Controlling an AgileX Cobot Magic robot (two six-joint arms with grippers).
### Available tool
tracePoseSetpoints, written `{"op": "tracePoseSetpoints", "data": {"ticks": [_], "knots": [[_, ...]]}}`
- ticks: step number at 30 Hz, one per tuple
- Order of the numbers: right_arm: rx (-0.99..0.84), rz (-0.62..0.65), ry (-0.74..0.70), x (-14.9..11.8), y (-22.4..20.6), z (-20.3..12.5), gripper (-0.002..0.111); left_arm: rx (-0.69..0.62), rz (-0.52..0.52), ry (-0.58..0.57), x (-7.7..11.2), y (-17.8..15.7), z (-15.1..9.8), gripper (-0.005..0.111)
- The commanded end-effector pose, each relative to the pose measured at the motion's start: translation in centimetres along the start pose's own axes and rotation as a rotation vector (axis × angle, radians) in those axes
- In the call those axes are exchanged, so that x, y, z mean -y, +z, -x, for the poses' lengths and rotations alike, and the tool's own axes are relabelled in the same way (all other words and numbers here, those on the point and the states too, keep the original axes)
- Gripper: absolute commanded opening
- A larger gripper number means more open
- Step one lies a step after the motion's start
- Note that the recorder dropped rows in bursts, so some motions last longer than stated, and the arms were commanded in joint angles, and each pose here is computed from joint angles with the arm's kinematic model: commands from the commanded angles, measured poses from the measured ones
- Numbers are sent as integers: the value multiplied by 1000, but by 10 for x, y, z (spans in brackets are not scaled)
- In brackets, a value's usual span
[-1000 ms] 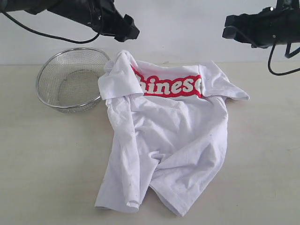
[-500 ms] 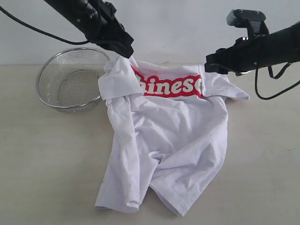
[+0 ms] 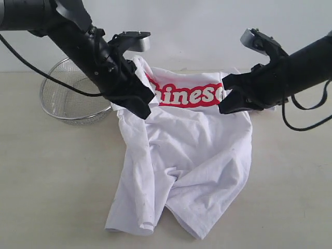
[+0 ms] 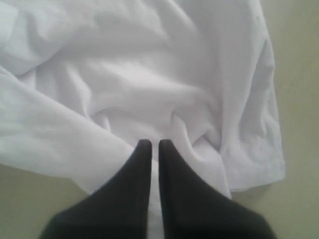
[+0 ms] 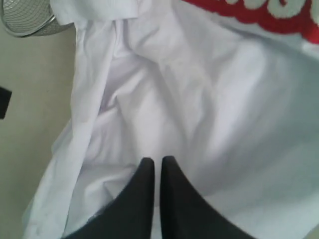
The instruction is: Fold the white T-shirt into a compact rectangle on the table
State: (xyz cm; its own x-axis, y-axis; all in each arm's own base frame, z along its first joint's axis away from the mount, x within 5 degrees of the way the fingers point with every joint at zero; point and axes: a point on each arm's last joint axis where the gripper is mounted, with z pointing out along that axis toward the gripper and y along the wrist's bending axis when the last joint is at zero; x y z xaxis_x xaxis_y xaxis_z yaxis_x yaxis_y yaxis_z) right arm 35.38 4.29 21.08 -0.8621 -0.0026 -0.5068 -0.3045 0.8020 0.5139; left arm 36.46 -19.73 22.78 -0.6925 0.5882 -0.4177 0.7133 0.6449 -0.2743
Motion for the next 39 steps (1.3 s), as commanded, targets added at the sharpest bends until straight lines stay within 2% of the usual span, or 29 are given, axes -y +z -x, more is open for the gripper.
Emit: {"op": "tracePoseSetpoints", "data": {"ticks": [1, 5, 9, 10, 12, 15, 18, 21, 25, 31, 39], "knots": [[-15, 16, 47, -20, -22, -27, 0, 120, -52, -72, 9, -8, 11, 5], [-103, 42, 78, -37, -14, -65, 0, 123, -113, -109, 14, -7, 12, 5], [-196, 66, 80, -57, 10, -106, 0, 24, -187, -112, 21, -7, 3, 5], [-212, 49, 70, -64, 19, -119, 0, -11, -214, -120, 24, -8, 0, 5], [-201, -15, 29, -72, 29, -130, 0, 5, -202, -144, 26, -13, -1, 5], [-139, -92, 20, -74, 35, -128, 0, 84, -145, -160, 30, -26, -7, 5], [-195, -125, 54, -63, 51, -135, 0, 130, -109, -188, 39, -36, -28, 5], [-250, -139, 93, -55, 65, -144, 0, 96, -106, -241, 42, -25, -55, 5], [-299, -158, 107, -48, 78, -154, 0, 72, -175, -262, 53, -2, -81, 5], [-349, -174, 98, -44, 81, -160, 0, 49, -183, -251, 56, 2, -92, 5], [-434, -303, 86, -33, 75, -167, 0, 126, -153, -178, 67, -29, -89, 5]]}}
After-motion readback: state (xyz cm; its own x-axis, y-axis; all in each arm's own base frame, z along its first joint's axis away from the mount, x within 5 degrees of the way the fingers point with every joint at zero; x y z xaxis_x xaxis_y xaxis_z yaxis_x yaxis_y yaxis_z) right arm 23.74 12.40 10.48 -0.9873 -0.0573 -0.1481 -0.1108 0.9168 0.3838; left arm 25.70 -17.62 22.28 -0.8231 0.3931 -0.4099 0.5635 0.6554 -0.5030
